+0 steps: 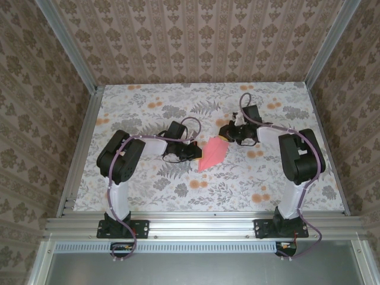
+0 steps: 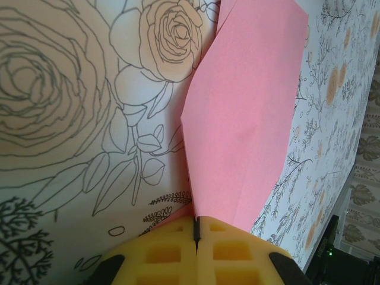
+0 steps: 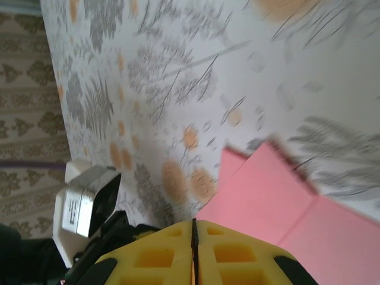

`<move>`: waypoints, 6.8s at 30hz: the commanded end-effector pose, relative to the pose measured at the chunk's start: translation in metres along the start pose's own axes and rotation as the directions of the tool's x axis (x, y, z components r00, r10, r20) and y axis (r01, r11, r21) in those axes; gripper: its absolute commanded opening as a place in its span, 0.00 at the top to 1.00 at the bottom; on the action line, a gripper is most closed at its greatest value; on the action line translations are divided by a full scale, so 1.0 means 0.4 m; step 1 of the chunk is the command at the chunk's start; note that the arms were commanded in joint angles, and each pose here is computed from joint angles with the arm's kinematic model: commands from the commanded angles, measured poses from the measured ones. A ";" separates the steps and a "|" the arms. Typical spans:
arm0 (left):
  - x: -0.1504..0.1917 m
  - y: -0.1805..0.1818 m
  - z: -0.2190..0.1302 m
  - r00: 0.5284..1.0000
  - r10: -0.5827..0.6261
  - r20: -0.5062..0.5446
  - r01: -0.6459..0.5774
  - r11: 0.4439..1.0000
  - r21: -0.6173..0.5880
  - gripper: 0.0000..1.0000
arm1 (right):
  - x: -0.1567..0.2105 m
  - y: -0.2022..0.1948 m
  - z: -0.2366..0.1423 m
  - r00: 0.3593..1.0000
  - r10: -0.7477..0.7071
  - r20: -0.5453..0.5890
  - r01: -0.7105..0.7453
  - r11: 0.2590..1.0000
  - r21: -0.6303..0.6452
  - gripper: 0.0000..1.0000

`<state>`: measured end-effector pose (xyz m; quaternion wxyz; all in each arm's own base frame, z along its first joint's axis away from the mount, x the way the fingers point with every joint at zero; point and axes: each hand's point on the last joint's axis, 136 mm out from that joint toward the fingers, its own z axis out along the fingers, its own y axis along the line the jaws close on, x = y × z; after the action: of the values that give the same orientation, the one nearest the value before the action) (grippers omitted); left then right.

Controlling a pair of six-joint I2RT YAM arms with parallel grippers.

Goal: Fold a paper plane with a square sheet of paper (pick it up from the middle)
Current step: Fourth fold the wing at the center of the table, then turn over the paper at the bottom-center of the table.

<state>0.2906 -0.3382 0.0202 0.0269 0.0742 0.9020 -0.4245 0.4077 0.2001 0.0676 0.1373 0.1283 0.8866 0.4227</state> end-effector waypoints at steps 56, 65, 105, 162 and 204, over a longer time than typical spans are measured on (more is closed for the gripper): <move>0.069 0.114 0.025 0.996 -0.074 -0.054 0.065 0.986 -0.154 0.98 | 0.334 -0.087 0.109 0.970 -0.006 -0.242 0.044 0.987 0.154 0.92; 0.086 0.122 0.025 0.994 -0.086 -0.072 0.073 0.983 -0.169 0.98 | 0.295 0.009 0.033 0.980 -0.108 -0.166 0.128 0.985 0.115 0.88; 0.079 0.106 0.018 0.995 -0.071 -0.064 0.058 0.982 -0.180 0.98 | 0.031 -0.116 0.087 0.997 0.037 -0.072 -0.027 0.990 0.139 0.89; 0.115 -0.032 -0.075 0.999 -0.003 0.054 0.014 0.979 -0.205 0.68 | 0.270 -0.129 -0.144 0.996 0.063 -0.060 -0.054 0.990 0.131 0.65; 0.078 0.007 -0.011 0.995 0.060 -0.085 -0.080 0.962 -0.259 0.90 | 0.309 -0.155 -0.066 0.988 0.112 -0.106 -0.096 0.984 0.148 0.59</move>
<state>0.2620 -0.3346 0.0261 0.0244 0.1114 0.9433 -0.3117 0.2780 0.1792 0.0231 0.0660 0.1605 0.9108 0.3746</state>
